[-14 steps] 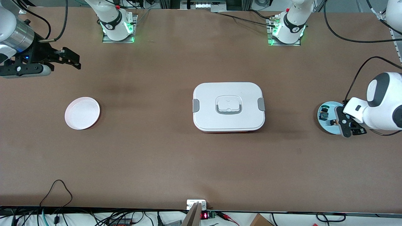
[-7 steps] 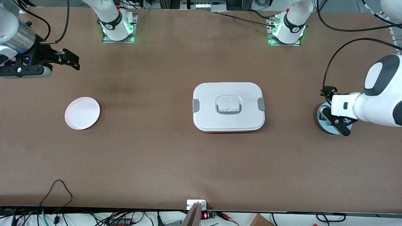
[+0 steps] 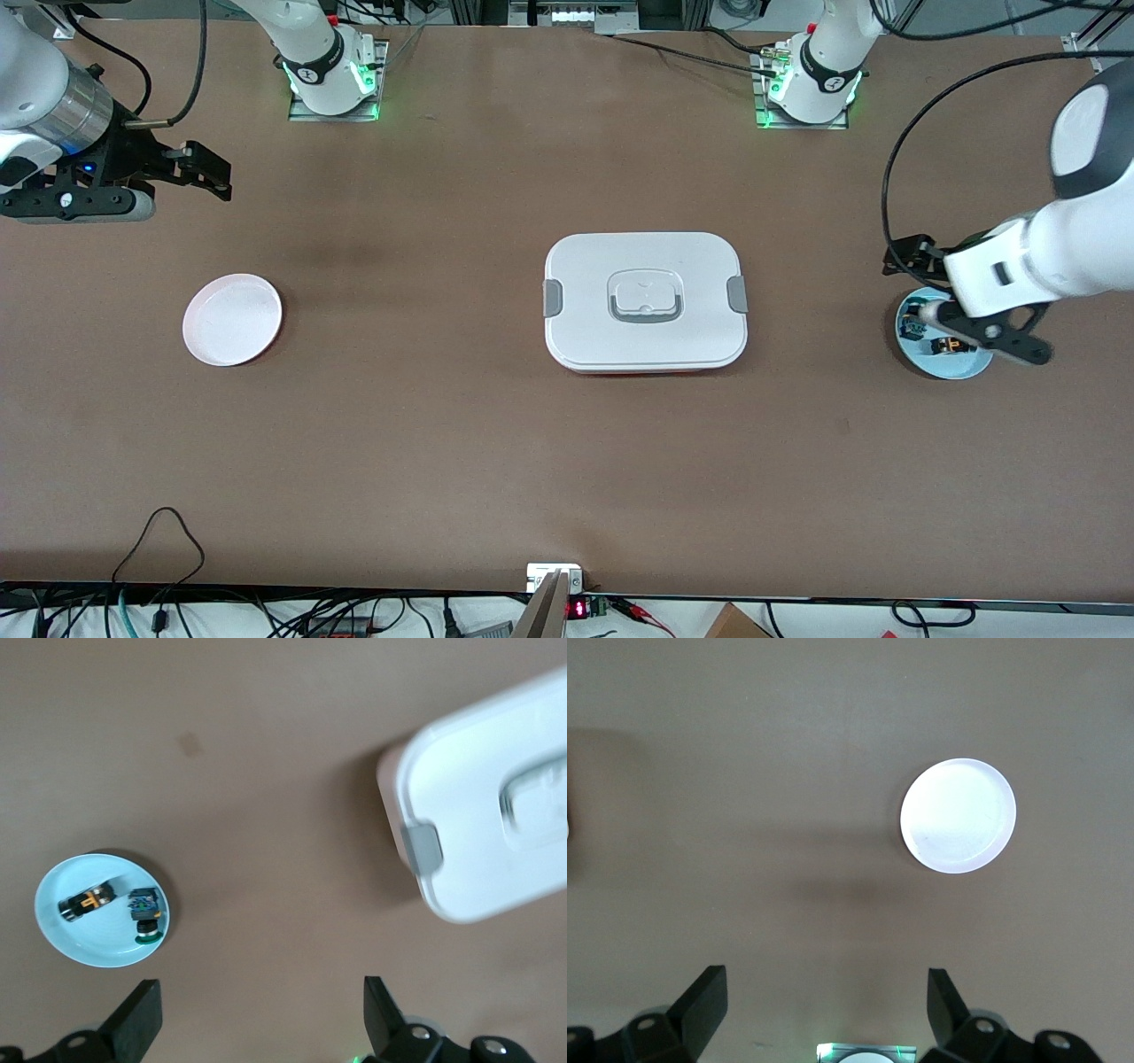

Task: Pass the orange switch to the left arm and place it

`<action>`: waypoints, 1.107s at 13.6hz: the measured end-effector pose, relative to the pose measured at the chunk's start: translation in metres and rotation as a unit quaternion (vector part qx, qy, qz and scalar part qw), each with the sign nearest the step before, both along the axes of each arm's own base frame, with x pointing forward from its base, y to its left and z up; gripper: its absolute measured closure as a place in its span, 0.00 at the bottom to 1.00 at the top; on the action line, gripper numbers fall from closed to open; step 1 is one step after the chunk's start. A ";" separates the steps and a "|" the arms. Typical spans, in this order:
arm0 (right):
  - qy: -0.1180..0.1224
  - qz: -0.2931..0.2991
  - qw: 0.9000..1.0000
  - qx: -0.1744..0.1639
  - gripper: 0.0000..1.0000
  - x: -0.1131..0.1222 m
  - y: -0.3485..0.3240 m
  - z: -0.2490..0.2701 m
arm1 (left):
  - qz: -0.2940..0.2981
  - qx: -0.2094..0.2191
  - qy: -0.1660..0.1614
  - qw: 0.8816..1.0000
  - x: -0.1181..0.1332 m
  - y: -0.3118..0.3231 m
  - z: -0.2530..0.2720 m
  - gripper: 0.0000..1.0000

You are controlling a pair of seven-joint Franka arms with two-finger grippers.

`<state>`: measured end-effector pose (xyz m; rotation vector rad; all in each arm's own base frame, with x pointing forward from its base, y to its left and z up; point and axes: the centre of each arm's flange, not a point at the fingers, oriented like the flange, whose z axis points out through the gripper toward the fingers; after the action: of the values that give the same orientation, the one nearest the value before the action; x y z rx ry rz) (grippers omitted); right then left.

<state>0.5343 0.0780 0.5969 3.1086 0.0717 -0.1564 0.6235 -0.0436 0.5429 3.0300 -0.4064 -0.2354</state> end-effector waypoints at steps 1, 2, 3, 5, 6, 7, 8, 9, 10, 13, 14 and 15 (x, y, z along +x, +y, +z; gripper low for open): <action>0.000 0.000 1.000 0.000 0.00 0.000 0.000 0.000 | 0.026 0.004 -0.023 0.999 -0.009 0.005 0.007 0.00; 0.000 0.000 1.000 0.000 0.00 0.000 0.000 0.000 | 0.043 0.011 -0.037 0.998 -0.021 0.007 0.013 0.00; -0.001 0.000 1.000 0.000 0.00 0.000 0.000 0.000 | 0.054 0.015 -0.042 0.998 -0.035 0.009 0.018 0.00; -0.001 0.000 1.000 0.000 0.00 0.000 0.000 0.000 | 0.057 0.017 -0.047 0.997 -0.058 0.007 0.026 0.00; -0.001 0.000 1.000 0.000 0.00 0.000 0.000 0.000 | 0.057 0.017 -0.048 0.997 -0.065 0.005 0.028 0.00; -0.001 0.000 1.000 0.000 0.00 0.000 0.000 0.000 | 0.057 0.017 -0.048 0.997 -0.067 0.004 0.028 0.00; 0.000 0.000 1.000 0.000 0.00 0.000 0.000 0.000 | 0.056 0.017 -0.048 0.997 -0.068 0.003 0.026 0.00; 0.000 0.000 1.000 0.000 0.00 0.000 0.000 0.000 | 0.055 0.017 -0.047 0.997 -0.067 0.001 0.024 0.00; 0.000 0.000 1.000 0.000 0.00 0.000 0.000 0.000 | 0.054 0.017 -0.047 0.997 -0.067 0.000 0.023 0.00; 0.004 -0.001 1.000 -0.001 0.00 -0.001 -0.001 0.000 | 0.051 0.017 -0.047 0.997 -0.067 -0.004 0.023 0.00; 0.004 -0.001 1.000 -0.001 0.00 -0.001 -0.001 0.000 | 0.050 0.017 -0.047 0.997 -0.067 -0.004 0.023 0.00; 0.004 -0.001 1.000 -0.001 0.00 -0.002 -0.001 0.000 | 0.050 0.017 -0.047 0.997 -0.067 -0.005 0.023 0.00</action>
<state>0.5327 0.0766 0.5972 3.1070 0.0676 -0.1703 0.5564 -0.0482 0.5655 3.0920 -0.2587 -0.0936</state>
